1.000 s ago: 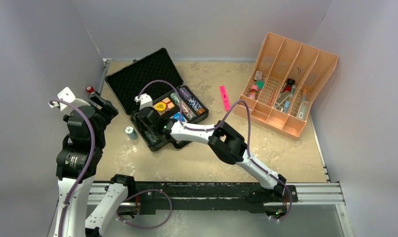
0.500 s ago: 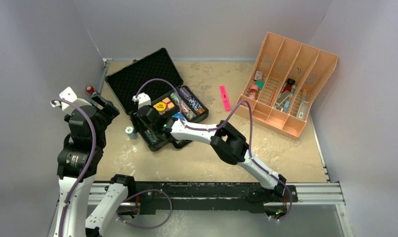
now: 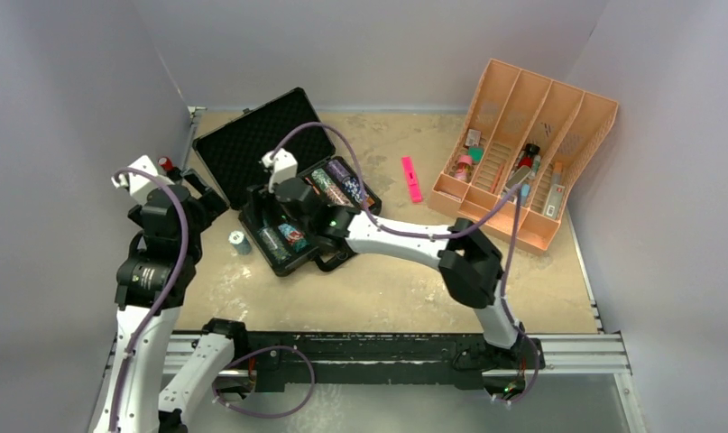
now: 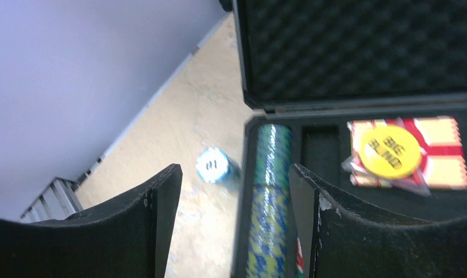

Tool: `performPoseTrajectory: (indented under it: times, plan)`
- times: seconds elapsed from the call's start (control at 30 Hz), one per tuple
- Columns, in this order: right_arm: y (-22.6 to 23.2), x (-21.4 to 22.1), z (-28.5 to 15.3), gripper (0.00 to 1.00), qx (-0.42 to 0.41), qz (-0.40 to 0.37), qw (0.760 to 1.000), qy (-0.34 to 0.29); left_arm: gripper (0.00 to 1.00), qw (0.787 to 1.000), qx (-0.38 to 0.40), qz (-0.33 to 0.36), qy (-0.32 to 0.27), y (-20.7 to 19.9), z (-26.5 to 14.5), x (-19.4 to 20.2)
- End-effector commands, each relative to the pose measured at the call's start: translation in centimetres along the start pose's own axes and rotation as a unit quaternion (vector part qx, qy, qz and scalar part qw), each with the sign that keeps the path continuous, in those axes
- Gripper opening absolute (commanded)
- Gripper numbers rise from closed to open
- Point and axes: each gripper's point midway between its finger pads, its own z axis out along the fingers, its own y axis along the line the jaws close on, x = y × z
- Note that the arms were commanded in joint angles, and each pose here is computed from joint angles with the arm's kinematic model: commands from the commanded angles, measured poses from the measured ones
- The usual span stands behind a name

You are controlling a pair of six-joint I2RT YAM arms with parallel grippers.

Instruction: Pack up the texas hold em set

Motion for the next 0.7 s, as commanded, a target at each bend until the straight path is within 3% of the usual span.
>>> performPoseTrajectory:
  times: [0.0,0.27,0.43,0.67]
  plan:
    - [-1.0,-2.2,-3.7,0.70,0.005,0.019,0.999,-0.050,0.83,0.997,-0.033,0.043,0.049,1.3,1.9,3.7]
    - [-2.8,-2.5,-9.3,0.69,-0.004,0.051,0.995,-0.085,0.79,0.986,-0.093,0.047,0.132,2.2,5.3,9.6]
    - [-3.0,-2.2,-10.1,0.68,-0.010,0.057,0.995,-0.084,0.73,0.973,-0.133,0.036,0.188,2.9,7.5,14.2]
    - [-2.9,-2.8,-10.8,0.67,-0.012,0.051,0.995,-0.083,0.72,0.963,-0.164,0.041,0.211,3.7,9.7,17.4]
